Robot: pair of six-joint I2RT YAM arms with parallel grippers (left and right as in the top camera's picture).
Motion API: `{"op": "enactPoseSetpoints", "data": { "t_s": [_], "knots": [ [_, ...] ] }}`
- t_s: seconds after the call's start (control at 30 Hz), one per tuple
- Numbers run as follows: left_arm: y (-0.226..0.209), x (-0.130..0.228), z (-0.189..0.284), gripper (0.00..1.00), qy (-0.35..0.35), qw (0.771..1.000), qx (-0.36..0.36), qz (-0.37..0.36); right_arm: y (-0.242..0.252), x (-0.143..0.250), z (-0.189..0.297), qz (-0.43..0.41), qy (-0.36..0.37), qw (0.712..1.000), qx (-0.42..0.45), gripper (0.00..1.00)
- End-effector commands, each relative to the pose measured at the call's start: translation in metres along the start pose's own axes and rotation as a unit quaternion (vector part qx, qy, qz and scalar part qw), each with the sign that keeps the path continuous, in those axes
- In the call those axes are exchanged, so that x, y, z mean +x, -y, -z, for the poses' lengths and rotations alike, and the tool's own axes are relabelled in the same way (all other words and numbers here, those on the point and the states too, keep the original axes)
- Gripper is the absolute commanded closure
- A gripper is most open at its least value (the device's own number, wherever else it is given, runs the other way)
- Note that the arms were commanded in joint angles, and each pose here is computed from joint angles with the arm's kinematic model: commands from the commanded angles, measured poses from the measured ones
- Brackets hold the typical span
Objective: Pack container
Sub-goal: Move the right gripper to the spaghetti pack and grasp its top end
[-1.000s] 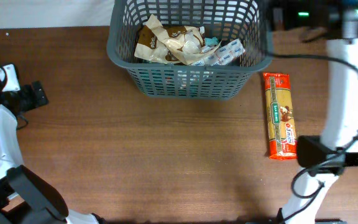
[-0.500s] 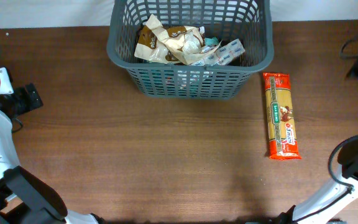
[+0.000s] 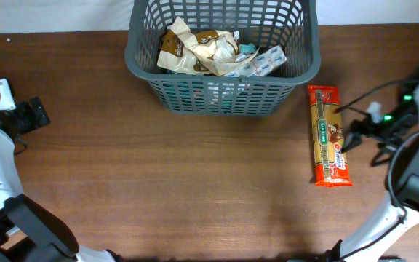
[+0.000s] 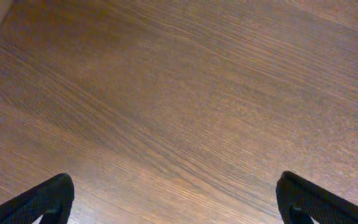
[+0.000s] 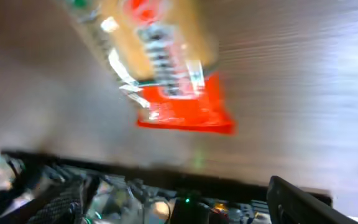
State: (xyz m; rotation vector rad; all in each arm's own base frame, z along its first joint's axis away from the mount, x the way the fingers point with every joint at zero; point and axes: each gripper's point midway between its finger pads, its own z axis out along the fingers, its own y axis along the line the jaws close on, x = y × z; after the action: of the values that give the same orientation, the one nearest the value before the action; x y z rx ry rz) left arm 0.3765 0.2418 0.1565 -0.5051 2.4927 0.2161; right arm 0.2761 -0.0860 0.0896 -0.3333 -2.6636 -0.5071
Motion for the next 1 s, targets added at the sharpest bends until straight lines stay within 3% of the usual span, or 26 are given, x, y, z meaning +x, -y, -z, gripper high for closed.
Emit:
{"op": "enactPoseSetpoints", "data": {
  "t_s": [0.0, 0.2, 0.43, 0.7, 0.97],
  "knots": [
    [0.0, -0.002, 0.002, 0.01, 0.008, 1.0, 0.004, -0.005, -0.042, 0.0, 0.0, 0.097, 0.016, 0.995, 0.014, 0.09],
    [-0.001, -0.003, 0.002, 0.01, 0.01, 1.0, 0.004, -0.005, -0.053, -0.025, -0.009, 0.181, 0.032, 0.974, 0.135, 0.01],
    [-0.001, -0.005, 0.002, 0.01, 0.014, 1.0, 0.005, -0.005, -0.046, -0.071, 0.004, 0.19, 0.115, 0.949, 0.222, 0.01],
    [-0.001, -0.005, 0.002, 0.01, 0.014, 1.0, 0.005, -0.005, -0.061, -0.114, 0.014, 0.193, 0.208, 0.935, 0.214, 0.01],
    [-0.001, -0.005, 0.002, 0.01, 0.014, 1.0, 0.005, -0.005, -0.049, -0.105, -0.046, 0.192, 0.167, 0.949, 0.186, 0.01]
  ]
}}
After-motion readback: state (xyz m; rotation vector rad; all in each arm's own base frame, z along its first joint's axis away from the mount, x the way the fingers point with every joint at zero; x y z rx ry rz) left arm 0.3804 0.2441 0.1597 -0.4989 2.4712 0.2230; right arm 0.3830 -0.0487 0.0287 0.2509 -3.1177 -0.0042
